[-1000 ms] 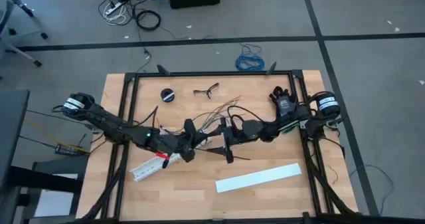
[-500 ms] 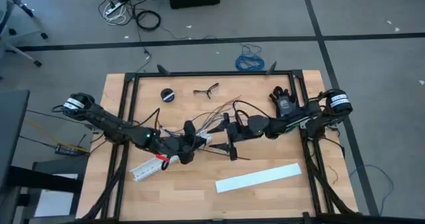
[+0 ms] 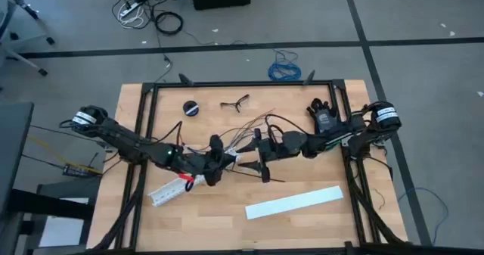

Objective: Ziptie cables
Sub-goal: Insert the black zip tie into the locking head

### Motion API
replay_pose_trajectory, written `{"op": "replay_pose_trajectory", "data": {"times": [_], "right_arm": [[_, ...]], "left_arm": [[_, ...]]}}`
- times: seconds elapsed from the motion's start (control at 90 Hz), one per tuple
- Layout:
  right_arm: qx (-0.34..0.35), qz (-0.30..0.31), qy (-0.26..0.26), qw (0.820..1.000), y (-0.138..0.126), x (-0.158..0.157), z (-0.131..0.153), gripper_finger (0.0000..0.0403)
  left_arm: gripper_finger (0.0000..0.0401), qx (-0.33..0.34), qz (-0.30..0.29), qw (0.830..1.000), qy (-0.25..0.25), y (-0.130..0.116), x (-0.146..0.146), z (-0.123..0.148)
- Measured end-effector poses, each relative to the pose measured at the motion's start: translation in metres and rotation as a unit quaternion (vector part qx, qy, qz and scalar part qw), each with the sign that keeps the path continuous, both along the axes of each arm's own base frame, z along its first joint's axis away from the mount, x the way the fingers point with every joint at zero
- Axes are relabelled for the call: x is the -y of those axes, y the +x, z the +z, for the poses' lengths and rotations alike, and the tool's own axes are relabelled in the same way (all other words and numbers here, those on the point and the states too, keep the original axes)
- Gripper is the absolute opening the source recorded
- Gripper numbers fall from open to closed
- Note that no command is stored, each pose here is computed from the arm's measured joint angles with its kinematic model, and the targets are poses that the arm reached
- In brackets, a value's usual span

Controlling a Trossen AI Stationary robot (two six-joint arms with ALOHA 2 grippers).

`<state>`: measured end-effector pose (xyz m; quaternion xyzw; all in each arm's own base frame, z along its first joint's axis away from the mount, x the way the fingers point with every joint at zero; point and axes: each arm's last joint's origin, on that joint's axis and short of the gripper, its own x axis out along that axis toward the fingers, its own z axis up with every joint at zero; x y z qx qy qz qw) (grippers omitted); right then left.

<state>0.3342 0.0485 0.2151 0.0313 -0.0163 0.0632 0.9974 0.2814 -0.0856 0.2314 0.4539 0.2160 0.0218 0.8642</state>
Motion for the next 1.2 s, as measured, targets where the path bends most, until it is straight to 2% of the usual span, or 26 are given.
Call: {"op": "replay_pose_trajectory", "data": {"times": [0.111, 0.344, 0.8, 0.956, 1.2], "right_arm": [[0.002, 0.000, 0.000, 1.000, 0.000, 0.000, 0.000, 0.0217], [0.002, 0.000, 0.001, 1.000, 0.000, 0.000, 0.000, 0.0213], [-0.016, -0.001, -0.002, 1.000, 0.000, 0.000, -0.003, 0.0208], [-0.020, -0.001, -0.003, 1.000, 0.000, 0.000, -0.004, 0.0183], [-0.020, -0.001, -0.003, 1.000, 0.000, 0.000, -0.004, 0.0113]], "left_arm": [[0.0000, 0.004, 0.001, 1.000, -0.002, 0.005, 0.000, -0.004], [0.0000, 0.004, 0.000, 1.000, 0.027, 0.013, 0.000, -0.013], [0.0000, 0.009, 0.006, 0.999, 0.040, 0.014, -0.001, -0.011], [0.0000, 0.011, 0.009, 0.999, 0.041, 0.014, -0.001, -0.011], [0.0000, 0.014, 0.007, 0.999, 0.049, 0.014, -0.001, -0.010]]}}
